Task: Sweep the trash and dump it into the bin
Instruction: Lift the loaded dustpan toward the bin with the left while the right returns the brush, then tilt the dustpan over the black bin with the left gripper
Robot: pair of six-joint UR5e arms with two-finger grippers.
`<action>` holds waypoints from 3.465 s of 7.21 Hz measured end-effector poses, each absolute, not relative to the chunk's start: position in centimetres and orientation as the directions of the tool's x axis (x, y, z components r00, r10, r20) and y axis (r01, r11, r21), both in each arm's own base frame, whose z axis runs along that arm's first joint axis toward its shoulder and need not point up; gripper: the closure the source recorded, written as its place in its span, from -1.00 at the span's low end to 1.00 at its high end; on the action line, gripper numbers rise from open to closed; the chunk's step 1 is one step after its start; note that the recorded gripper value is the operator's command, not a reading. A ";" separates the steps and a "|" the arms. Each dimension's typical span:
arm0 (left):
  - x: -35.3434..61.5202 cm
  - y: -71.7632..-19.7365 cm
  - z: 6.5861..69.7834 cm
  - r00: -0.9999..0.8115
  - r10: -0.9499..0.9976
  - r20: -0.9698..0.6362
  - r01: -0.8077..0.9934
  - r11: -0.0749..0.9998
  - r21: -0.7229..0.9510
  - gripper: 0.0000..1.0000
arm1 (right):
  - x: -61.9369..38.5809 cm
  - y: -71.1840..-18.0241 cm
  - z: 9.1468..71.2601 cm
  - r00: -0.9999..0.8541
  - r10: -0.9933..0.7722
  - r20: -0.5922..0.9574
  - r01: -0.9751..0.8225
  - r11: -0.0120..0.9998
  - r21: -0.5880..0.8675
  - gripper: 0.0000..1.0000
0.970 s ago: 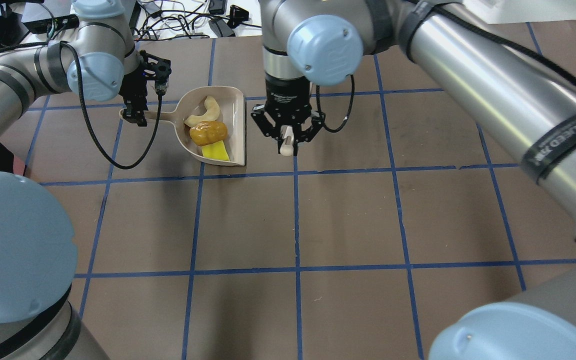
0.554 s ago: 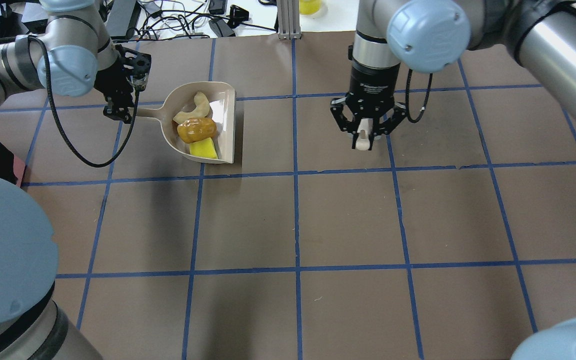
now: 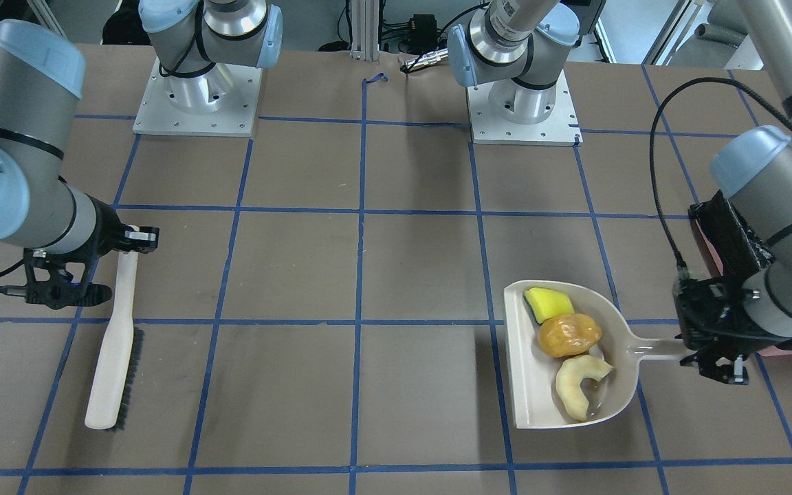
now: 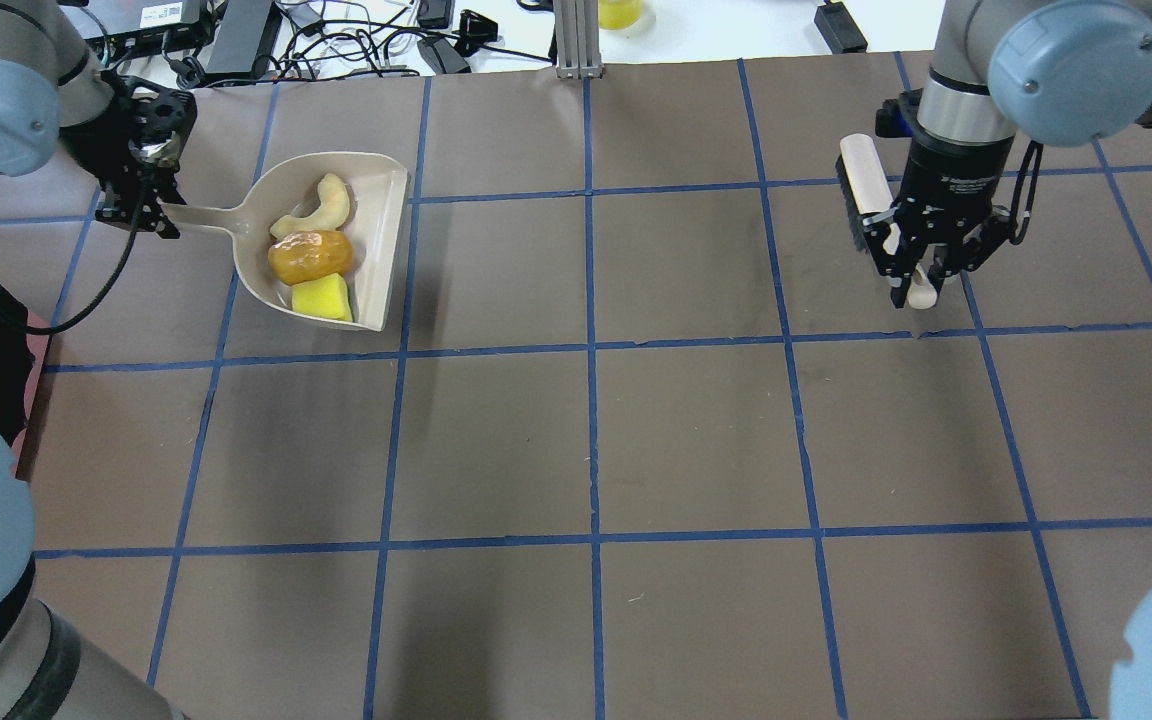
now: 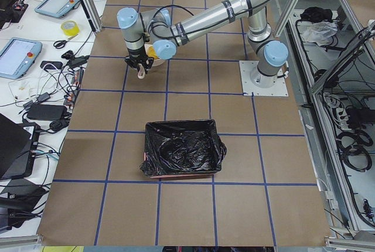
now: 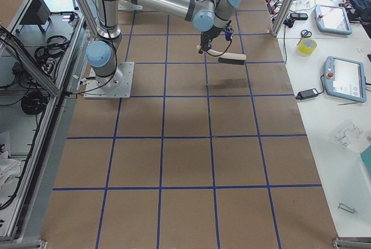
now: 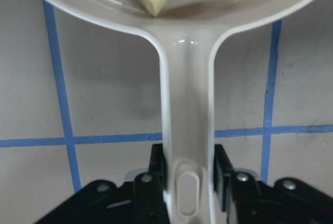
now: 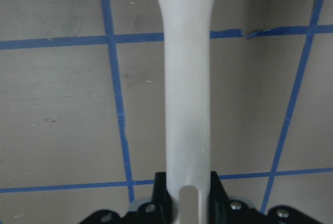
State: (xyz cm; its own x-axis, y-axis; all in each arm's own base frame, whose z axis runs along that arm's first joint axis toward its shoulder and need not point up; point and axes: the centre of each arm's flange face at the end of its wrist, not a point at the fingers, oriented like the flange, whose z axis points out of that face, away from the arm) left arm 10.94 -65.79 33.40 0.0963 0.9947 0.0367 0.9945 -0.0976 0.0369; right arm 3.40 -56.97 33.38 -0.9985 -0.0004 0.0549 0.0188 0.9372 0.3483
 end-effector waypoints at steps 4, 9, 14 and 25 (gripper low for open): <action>28.7 -60.2 39.6 0.213 0.975 0.059 0.976 -0.209 -0.064 0.95 | -6.8 -55.1 27.6 -0.997 -0.046 0.064 -0.024 0.953 0.301 0.85; 44.9 -54.7 43.2 0.416 0.907 0.067 0.906 -0.420 0.059 0.95 | -8.1 -55.3 26.3 -0.997 -0.051 0.054 -0.034 0.958 0.285 0.74; 53.5 -55.5 41.6 0.584 0.809 0.072 0.790 -0.586 0.181 0.95 | -9.0 -55.2 25.9 -0.998 -0.029 0.049 -0.013 0.957 0.291 0.71; 48.1 -55.8 41.5 0.780 0.606 0.153 0.490 -0.745 0.452 1.00 | -9.5 -54.7 25.3 -0.999 -0.042 0.029 -0.031 0.952 0.305 0.71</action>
State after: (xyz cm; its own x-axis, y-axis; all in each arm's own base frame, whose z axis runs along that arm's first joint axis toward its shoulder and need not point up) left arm 48.13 -55.81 41.50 0.7804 0.6062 0.1530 0.4904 -0.7453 0.4516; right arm -9.48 -54.73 25.34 -0.9987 -0.0415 0.0285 -0.0309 0.9517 0.3054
